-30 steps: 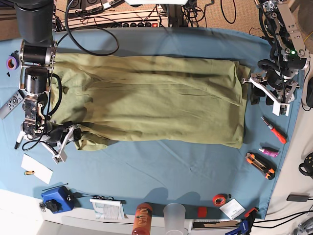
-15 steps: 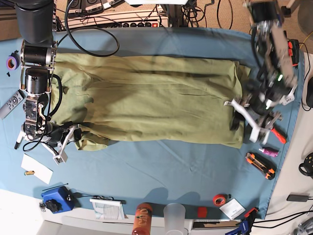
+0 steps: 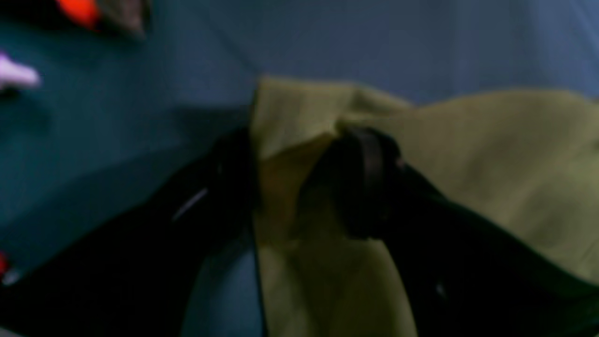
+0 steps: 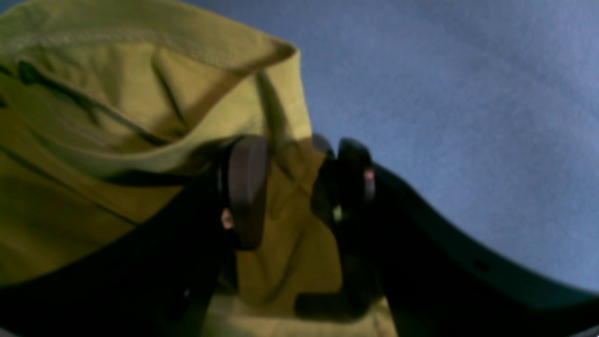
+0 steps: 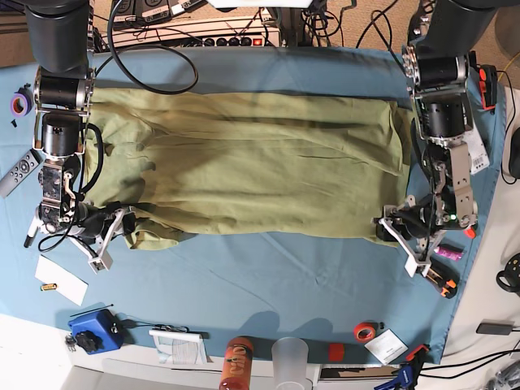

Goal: Layout the t-shirt on the table in an organized manner, then fold the t-shirt properly
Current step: 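Move the left gripper to the other hem corner and grasp it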

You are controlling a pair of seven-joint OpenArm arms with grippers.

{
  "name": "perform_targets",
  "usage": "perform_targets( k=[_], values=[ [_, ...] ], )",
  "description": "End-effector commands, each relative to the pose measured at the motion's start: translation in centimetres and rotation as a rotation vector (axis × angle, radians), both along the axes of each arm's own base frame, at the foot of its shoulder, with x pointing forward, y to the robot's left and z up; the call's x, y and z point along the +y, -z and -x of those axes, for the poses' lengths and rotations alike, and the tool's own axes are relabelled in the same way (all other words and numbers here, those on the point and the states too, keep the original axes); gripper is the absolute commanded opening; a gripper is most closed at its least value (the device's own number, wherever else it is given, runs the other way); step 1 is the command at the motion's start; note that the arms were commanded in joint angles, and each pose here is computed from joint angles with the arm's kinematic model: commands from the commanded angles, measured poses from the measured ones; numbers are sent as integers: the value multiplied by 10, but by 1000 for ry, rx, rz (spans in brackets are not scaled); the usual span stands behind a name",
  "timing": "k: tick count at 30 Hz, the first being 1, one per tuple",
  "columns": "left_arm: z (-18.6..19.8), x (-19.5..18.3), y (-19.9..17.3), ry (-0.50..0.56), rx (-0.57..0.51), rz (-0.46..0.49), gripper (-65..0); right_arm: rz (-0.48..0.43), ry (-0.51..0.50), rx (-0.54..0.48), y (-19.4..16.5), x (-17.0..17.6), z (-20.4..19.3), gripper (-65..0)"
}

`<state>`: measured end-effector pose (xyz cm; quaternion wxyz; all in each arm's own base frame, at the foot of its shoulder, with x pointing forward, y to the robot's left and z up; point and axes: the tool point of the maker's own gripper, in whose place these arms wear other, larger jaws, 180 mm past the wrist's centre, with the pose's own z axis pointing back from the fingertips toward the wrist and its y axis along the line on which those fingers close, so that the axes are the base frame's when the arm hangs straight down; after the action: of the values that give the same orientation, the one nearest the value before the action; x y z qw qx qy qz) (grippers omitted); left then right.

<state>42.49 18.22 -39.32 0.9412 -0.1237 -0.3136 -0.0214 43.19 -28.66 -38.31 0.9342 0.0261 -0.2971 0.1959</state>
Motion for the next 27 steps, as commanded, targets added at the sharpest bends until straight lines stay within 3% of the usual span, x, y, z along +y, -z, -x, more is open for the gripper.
perform_targets(
  k=[1, 4, 6, 8, 10, 11, 15, 20, 27],
  values=[
    [-9, 7, -10, -9, -17, -10, -328, 6, 6, -45, -19, -7, -12, -401],
    [0, 8, -2, -2, 38, -15, -329, 6, 6, -45, -19, -7, -12, -436],
    [2, 6, -1, 2, 49, -5, -366, 2, 7, -42, -19, -6, -12, -554],
    [1, 2, -4, 1, 41, 28, -476, -13, 13, -29, -18, -4, -10, -650],
    [2, -4, -5, 6, 52, 63, -633, -25, 21, -33, -21, -3, -11, -650],
    [3, -7, -6, 9, 56, 84, -650, -25, 25, -40, -24, -2, -13, -650],
    [4, -12, -11, -28, 75, 148, -650, -14, 33, -107, -49, -2, -25, -650],
    [2, -18, -31, 0, 56, 157, -650, -19, 47, -161, -77, -5, -31, -650],
    [3, -8, -72, -1, -36, 152, -650, -79, 88, -188, -80, -10, -18, -650]
  ],
)
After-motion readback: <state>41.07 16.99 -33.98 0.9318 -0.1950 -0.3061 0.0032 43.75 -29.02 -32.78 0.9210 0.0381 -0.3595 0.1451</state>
